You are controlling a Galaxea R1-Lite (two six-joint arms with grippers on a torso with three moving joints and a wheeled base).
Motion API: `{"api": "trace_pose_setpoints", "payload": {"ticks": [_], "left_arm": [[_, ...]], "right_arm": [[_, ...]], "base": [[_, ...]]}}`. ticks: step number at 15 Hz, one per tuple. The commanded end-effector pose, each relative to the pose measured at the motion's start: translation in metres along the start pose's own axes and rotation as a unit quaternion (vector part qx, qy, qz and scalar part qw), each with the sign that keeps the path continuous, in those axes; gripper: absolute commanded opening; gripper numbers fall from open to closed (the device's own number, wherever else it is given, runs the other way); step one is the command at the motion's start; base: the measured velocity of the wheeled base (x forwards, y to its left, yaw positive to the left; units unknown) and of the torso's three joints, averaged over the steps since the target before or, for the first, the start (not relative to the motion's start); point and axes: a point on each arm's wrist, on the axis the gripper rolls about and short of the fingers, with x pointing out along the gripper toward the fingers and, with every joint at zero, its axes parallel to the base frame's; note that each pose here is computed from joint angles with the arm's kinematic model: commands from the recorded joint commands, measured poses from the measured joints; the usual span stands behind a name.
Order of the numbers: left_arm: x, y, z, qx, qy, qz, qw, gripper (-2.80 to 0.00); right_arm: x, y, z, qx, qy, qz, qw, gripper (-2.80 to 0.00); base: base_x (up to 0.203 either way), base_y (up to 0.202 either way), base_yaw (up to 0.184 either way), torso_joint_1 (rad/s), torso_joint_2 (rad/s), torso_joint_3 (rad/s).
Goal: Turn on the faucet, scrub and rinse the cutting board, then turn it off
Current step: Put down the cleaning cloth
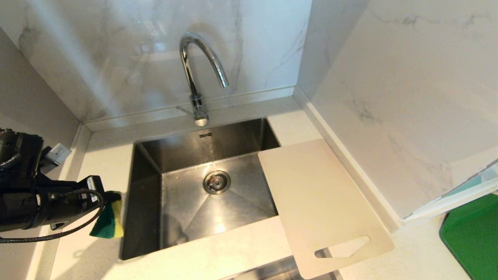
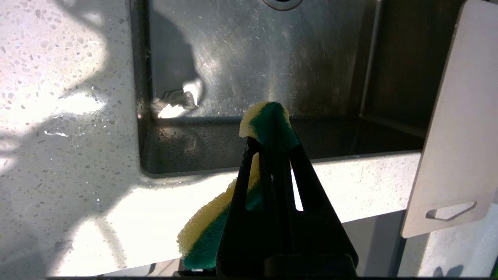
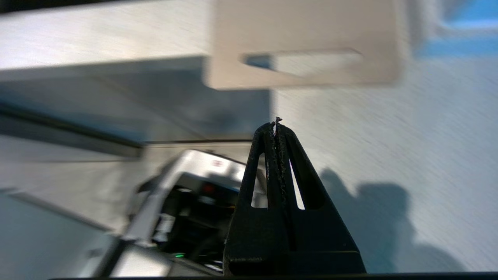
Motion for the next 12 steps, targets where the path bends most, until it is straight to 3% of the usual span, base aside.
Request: {"api": "trace_pose_setpoints", "payload": {"ticks": [1, 3, 4, 5, 7, 9, 11, 12], "left_arm": [[0.002, 0.001, -0.001, -0.003, 0.0, 0.0, 1.0, -2.8], [0.003, 0.001, -0.001, -0.002, -0.008, -0.006, 1.0, -2.8], [0.004, 0.0, -0.001, -0.003, -0.008, -0.007, 0.9999, -2.8], [0.004, 0.0, -0.001, -0.003, -0.007, -0.006, 0.9999, -2.8], [0.005, 0.0, -0.001, -0.005, -0.006, -0.006, 0.9999, -2.8], [0.006, 0.003, -0.005, -0.005, -0.001, -0.003, 1.0, -2.8], [0.012, 0.002, -0.005, -0.003, -0.003, -0.006, 1.0, -2.8], [0.012, -0.002, -0.006, 0.001, -0.004, -0.014, 0.9999, -2.8]], "right_arm": [[0.006, -0.006, -0.027, -0.018, -0.003, -0.123, 0.992, -2.8], [0.011, -0.013, -0.03, -0.033, -0.058, -0.22, 0.973, -2.8], [0.01, -0.014, -0.027, -0.034, -0.079, -0.242, 0.966, -2.8], [0.01, -0.013, -0.029, -0.037, -0.072, -0.238, 0.968, -2.8], [0.012, -0.012, -0.045, -0.014, 0.004, -0.218, 0.976, -2.8], [0.012, -0.013, -0.044, 0.04, -0.012, -0.232, 0.972, -2.8], [0.012, -0.013, -0.043, 0.036, -0.012, -0.225, 0.974, -2.8], [0.013, -0.013, -0.043, 0.029, -0.01, -0.199, 0.979, -2.8]], "base": [[0.0, 0.0, 0.0, 0.0, 0.0, 0.0], [0.0, 0.0, 0.0, 0.0, 0.0, 0.0], [0.0, 0.0, 0.0, 0.0, 0.0, 0.0], [0.0, 0.0, 0.0, 0.0, 0.0, 0.0], [0.0, 0.0, 0.0, 0.0, 0.0, 0.0], [0.0, 0.0, 0.0, 0.0, 0.0, 0.0], [0.0, 0.0, 0.0, 0.0, 0.0, 0.0], [0.0, 0.0, 0.0, 0.0, 0.0, 0.0]]}}
